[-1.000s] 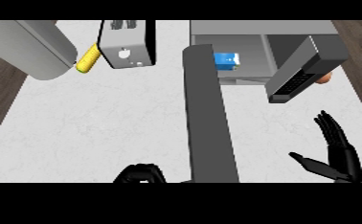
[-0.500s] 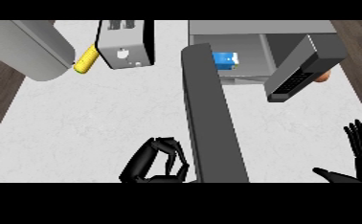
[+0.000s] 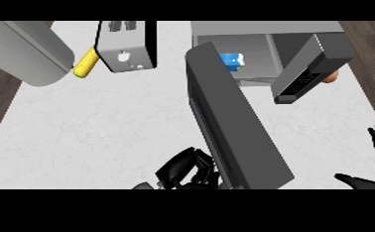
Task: Pick up the milk, place it into the microwave and close the microwave
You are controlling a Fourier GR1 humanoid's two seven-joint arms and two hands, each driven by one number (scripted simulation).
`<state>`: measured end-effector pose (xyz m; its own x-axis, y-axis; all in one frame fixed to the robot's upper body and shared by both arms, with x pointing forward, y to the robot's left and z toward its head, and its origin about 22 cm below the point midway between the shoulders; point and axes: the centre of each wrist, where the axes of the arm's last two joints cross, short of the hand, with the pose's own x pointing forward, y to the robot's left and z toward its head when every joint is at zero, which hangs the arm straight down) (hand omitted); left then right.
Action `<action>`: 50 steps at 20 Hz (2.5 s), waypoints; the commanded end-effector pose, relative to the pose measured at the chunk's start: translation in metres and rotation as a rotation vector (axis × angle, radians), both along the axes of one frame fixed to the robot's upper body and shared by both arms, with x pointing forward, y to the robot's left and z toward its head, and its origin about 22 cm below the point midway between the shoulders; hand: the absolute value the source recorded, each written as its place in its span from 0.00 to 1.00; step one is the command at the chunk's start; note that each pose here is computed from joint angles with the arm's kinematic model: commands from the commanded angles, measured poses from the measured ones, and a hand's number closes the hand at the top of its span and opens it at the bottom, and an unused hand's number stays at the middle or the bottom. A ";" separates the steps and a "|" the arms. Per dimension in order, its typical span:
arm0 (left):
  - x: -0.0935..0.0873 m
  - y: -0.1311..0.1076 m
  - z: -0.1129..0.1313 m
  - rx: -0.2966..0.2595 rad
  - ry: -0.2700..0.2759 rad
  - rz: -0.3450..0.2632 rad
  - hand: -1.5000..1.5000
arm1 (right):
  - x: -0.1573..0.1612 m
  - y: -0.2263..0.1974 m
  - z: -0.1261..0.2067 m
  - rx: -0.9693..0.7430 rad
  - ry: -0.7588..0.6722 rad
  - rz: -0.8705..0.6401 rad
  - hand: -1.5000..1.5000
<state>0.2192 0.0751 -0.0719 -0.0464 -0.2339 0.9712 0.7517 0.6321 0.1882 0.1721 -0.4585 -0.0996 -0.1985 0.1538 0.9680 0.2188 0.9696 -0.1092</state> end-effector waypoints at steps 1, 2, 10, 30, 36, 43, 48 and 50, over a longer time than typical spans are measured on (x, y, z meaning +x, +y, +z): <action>0.005 -0.023 -0.003 0.081 -0.031 -0.092 1.00 | -0.001 -0.001 0.000 0.065 -0.121 0.114 0.00; -0.006 -0.025 -0.010 0.063 -0.034 -0.109 1.00 | 0.014 -0.008 0.016 0.063 -0.121 0.134 0.00; -0.001 -0.050 0.011 -0.078 -0.109 -0.028 1.00 | 0.033 0.010 0.024 0.066 -0.160 0.258 0.00; 0.072 -0.080 0.086 -0.159 -0.298 0.202 1.00 | 0.093 0.046 0.081 0.056 -0.206 0.459 0.00; 0.096 -0.087 0.111 -0.170 -0.339 0.246 1.00 | 0.112 0.055 0.101 0.058 -0.265 0.474 0.00; 0.118 -0.092 0.134 -0.164 -0.362 0.298 1.00 | 0.130 0.065 0.124 0.065 -0.287 0.561 0.00; 0.129 -0.094 0.146 -0.173 -0.385 0.330 1.00 | 0.137 0.068 0.135 0.083 -0.299 0.588 0.00; 0.134 -0.094 0.151 -0.161 -0.384 0.346 1.00 | 0.142 0.070 0.144 0.085 -0.317 0.615 0.00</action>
